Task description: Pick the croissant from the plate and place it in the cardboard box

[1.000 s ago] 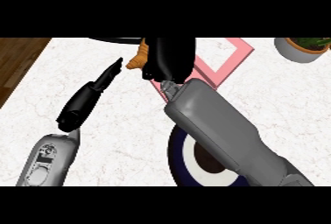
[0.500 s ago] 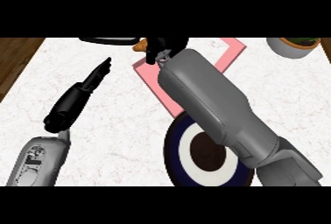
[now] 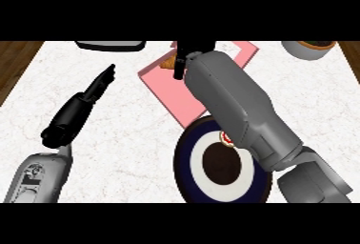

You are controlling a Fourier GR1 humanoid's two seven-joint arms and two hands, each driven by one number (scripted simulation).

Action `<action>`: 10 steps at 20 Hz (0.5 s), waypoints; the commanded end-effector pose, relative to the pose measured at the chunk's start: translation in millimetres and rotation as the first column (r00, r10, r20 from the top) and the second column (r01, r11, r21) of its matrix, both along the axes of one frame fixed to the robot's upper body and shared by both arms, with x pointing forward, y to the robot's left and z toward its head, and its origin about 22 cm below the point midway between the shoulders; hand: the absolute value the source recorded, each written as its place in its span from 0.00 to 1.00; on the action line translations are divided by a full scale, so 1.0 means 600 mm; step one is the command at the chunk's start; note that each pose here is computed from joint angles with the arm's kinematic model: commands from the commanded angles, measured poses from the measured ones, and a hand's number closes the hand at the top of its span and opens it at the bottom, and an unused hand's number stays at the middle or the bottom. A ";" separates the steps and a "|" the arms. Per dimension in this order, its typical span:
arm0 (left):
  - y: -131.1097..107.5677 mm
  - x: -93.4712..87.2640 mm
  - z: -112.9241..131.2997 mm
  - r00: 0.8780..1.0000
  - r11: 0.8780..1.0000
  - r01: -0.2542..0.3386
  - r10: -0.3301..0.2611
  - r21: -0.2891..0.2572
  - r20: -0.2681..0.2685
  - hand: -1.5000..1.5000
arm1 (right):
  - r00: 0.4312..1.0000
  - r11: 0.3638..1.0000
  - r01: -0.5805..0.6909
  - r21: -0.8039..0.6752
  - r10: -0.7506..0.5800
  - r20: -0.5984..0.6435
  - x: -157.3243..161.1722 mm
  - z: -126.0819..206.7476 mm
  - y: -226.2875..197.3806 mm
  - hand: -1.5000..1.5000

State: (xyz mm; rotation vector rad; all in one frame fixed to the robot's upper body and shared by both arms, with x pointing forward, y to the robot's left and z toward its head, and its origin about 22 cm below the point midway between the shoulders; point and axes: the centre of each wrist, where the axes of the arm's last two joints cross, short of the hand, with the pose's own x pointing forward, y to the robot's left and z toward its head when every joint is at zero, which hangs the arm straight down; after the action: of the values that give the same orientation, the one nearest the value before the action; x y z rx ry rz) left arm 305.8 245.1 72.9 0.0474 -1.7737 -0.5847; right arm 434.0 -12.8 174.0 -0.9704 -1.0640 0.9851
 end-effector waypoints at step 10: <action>0.023 -0.008 0.007 1.000 1.000 -0.029 0.029 0.001 -0.001 0.50 | 0.955 0.897 -0.273 0.348 0.209 0.210 0.011 -0.021 -0.036 0.00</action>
State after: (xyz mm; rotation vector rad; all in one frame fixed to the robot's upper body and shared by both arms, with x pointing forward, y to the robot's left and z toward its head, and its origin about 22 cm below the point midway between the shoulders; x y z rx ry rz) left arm 300.9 254.4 74.3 0.0681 -1.7686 -0.5677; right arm 442.1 -30.5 159.5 -0.6917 -1.2683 1.0210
